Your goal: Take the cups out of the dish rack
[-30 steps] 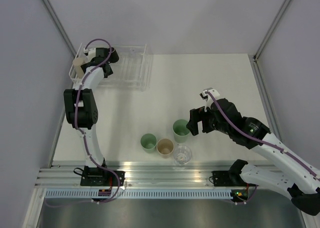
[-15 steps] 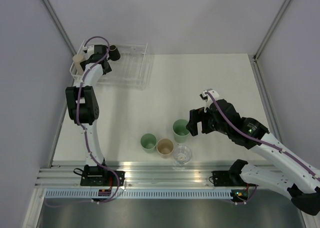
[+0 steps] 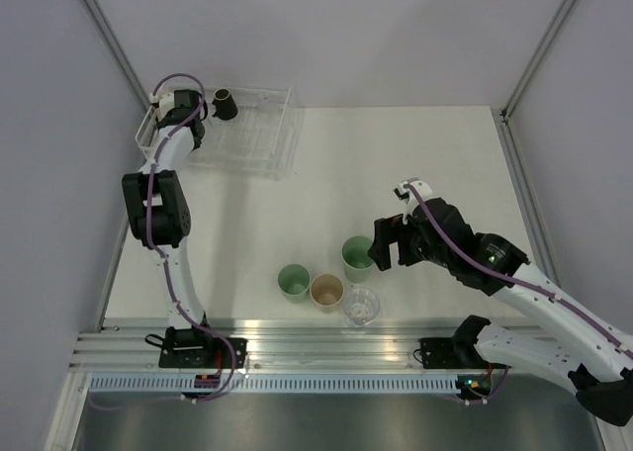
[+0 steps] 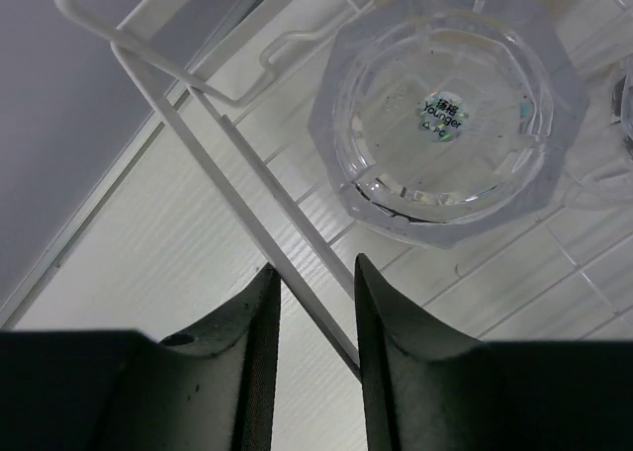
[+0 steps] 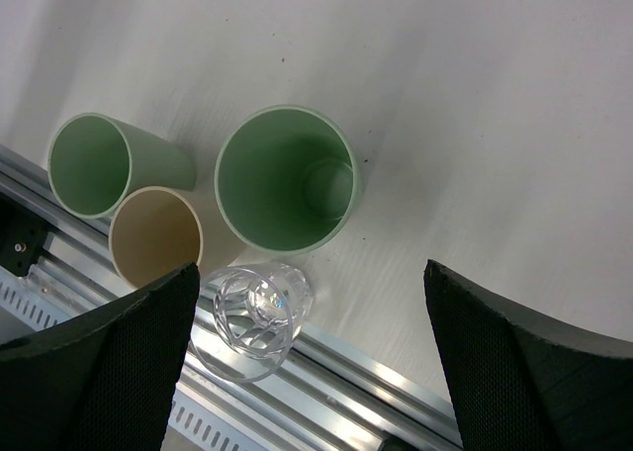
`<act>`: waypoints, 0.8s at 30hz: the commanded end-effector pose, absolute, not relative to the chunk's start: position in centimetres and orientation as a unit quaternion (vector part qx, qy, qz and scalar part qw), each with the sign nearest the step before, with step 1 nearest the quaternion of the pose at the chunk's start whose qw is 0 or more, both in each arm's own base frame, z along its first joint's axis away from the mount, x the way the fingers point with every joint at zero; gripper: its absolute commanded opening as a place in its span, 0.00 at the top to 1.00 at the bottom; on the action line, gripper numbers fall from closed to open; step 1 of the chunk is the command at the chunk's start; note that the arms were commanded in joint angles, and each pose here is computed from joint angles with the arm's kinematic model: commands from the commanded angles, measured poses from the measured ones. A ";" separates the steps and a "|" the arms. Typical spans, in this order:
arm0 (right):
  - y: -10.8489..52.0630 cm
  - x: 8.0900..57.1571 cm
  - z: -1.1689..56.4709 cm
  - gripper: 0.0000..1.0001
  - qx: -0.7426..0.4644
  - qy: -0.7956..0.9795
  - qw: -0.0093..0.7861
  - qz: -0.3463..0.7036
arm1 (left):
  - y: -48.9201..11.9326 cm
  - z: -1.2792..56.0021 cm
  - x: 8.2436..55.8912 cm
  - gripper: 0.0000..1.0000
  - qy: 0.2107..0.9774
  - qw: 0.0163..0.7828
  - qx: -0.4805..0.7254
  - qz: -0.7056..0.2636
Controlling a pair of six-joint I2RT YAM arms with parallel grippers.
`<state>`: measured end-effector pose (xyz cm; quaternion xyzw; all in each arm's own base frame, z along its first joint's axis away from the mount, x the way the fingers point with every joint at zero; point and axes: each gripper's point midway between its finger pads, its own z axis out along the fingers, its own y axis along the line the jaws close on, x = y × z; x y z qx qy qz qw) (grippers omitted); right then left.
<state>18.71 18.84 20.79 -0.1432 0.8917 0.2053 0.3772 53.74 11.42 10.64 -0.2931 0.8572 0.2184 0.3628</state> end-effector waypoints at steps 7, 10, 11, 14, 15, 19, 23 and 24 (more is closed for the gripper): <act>19.3 19.0 21.0 0.02 -0.146 0.883 0.390 0.217 | 7.2 16.3 57.4 0.29 0.841 0.469 -0.248 0.108; 19.2 19.0 20.8 0.02 -0.146 0.884 0.389 0.216 | 6.5 17.7 57.1 0.18 0.838 0.479 -0.247 0.086; 19.3 19.0 20.8 0.02 -0.147 0.883 0.390 0.216 | 5.9 18.0 57.2 0.17 0.838 0.483 -0.242 0.075; 19.2 19.0 20.5 0.02 -0.148 0.884 0.388 0.215 | 5.6 18.7 57.3 0.15 0.835 0.490 -0.239 0.072; 19.2 19.0 20.5 0.02 -0.149 0.884 0.388 0.214 | 5.7 18.8 57.4 0.14 0.835 0.490 -0.239 0.076; 18.9 18.9 20.3 0.02 -0.149 0.885 0.388 0.209 | 7.5 19.0 57.3 0.11 0.825 0.489 -0.252 0.130; 18.6 18.8 20.4 0.02 -0.150 0.884 0.391 0.206 | 9.1 18.8 57.8 0.01 0.820 0.487 -0.252 0.167; 18.6 18.8 20.4 0.02 -0.150 0.884 0.392 0.204 | 9.3 18.8 57.9 0.00 0.819 0.486 -0.253 0.172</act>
